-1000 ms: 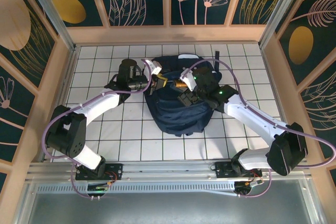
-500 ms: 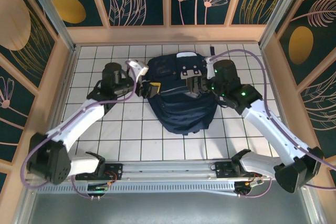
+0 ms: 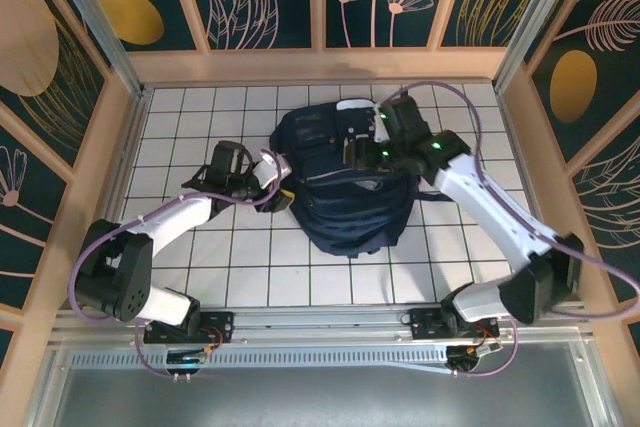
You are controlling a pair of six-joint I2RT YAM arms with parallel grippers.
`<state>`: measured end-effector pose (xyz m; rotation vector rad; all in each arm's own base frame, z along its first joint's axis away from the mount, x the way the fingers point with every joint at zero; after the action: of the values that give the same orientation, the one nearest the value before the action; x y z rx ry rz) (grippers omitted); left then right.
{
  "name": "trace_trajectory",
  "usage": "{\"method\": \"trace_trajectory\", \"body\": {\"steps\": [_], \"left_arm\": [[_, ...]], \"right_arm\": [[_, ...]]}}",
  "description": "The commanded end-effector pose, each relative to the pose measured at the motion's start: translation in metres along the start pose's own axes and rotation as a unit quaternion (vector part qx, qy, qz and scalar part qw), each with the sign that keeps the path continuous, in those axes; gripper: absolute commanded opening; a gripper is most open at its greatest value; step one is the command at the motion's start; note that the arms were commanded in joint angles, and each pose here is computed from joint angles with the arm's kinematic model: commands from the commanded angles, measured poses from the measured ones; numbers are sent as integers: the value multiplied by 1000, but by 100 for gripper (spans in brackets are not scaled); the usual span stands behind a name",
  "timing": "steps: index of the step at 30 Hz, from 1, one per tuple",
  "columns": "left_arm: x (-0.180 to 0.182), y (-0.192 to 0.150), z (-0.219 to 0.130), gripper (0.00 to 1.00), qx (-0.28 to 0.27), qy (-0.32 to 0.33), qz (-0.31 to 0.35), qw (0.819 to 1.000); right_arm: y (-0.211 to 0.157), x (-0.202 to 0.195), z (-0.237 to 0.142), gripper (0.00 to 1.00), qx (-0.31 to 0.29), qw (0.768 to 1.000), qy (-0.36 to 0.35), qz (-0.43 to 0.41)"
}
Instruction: Pack the student bag
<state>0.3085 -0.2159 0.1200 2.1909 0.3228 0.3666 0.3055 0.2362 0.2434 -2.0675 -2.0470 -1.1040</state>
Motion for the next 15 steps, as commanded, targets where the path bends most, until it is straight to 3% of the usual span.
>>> {"method": "trace_trajectory", "body": {"steps": [1,6,15], "left_arm": [[6,16,0,67,-49,22,100,994],[15,10,22,55,-34,-1,110,993],[19,30,25,51,-91,5,140,986]], "right_arm": [[-9,24,24,58,29,999,-19,-28],[-8,42,69,57,36,996,-78,-35],[-13,41,131,50,43,986,-159,-9]]}}
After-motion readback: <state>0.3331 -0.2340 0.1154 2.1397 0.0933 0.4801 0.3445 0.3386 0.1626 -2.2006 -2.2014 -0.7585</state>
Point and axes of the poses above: each hand's point on the last joint's axis, 136 mm out from that joint toward the fingers, its own z axis out along the fingers, its own x axis along the line the jaws close on, y = z × x, the point moved 1 cm from there along -z, back along the fingers, and after that the axes turned 10 degrees about z, right-handed, at the moved point
